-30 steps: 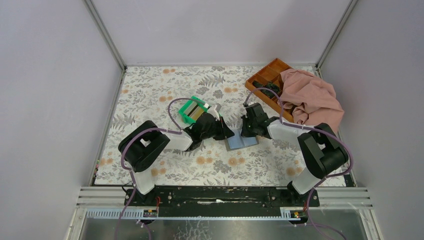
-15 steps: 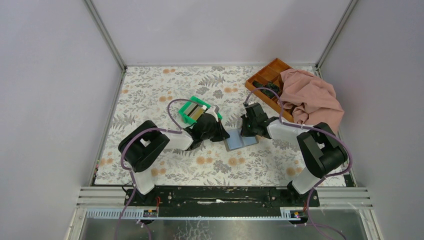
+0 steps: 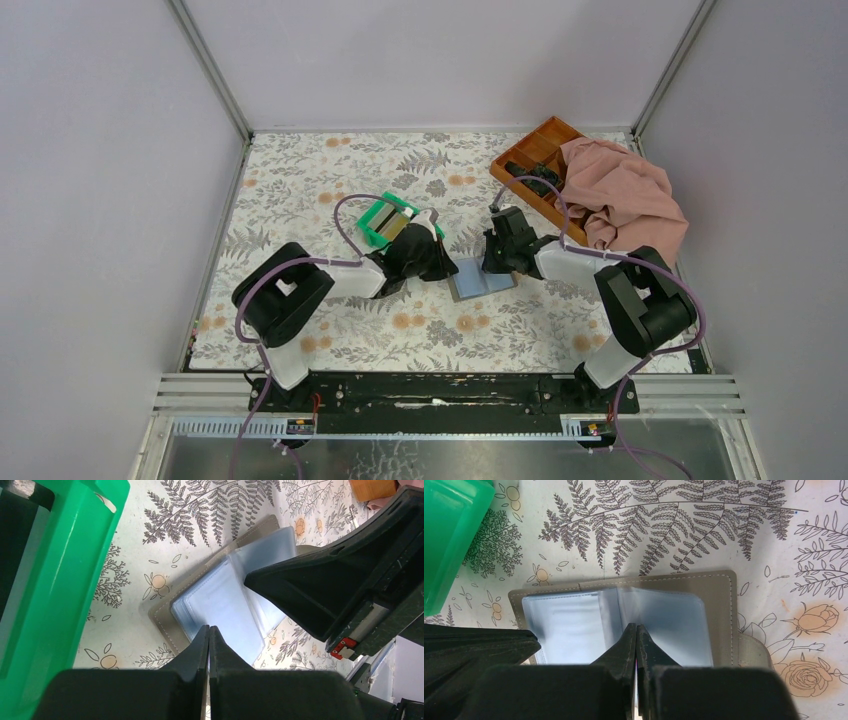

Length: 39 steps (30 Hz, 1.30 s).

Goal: Take the credit cards out of the card holder

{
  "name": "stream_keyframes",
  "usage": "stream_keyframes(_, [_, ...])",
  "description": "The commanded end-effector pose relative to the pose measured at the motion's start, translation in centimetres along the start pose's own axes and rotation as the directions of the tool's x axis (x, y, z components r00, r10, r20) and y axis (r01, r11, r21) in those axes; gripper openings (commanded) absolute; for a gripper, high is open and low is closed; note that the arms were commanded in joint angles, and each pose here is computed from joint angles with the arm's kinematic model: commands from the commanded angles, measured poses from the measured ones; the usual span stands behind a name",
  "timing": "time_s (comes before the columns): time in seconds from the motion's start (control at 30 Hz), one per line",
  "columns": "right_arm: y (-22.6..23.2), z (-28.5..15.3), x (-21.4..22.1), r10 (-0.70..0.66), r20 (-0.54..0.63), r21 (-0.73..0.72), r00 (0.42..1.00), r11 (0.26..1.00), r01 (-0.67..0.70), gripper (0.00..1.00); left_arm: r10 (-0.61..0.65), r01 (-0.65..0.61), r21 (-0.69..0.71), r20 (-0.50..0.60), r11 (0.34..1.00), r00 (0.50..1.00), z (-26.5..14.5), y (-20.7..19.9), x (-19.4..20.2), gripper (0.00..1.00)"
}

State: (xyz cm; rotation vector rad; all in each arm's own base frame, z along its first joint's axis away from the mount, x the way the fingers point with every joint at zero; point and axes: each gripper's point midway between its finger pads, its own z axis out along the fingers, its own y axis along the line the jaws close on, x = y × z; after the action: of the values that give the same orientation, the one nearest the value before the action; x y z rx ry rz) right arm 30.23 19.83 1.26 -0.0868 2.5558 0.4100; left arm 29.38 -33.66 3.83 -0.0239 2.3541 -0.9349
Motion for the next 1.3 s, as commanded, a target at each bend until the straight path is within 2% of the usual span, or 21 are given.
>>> stream_keyframes(0.0, [-0.9, -0.3, 0.5, -0.003, 0.0, 0.045, 1.0, 0.999, 0.003, 0.0, 0.026, -0.027, 0.012, 0.027, 1.0, 0.999, -0.3, -1.3, -1.1, 0.0])
stream_keyframes(0.8, [-1.2, 0.1, 0.4, -0.001, 0.006, 0.063, 1.0, 0.998, 0.001, 0.0, 0.02, -0.02, -0.038, -0.008, 0.999, 1.0, -0.1, -0.9, -0.5, 0.0])
stream_keyframes(1.27, [-1.3, 0.1, 0.4, -0.002, 0.008, 0.066, 1.0, 0.998, 0.001, 0.0, 0.012, -0.01, -0.087, 0.028, 0.996, 1.0, -0.7, -0.5, -1.4, 0.0])
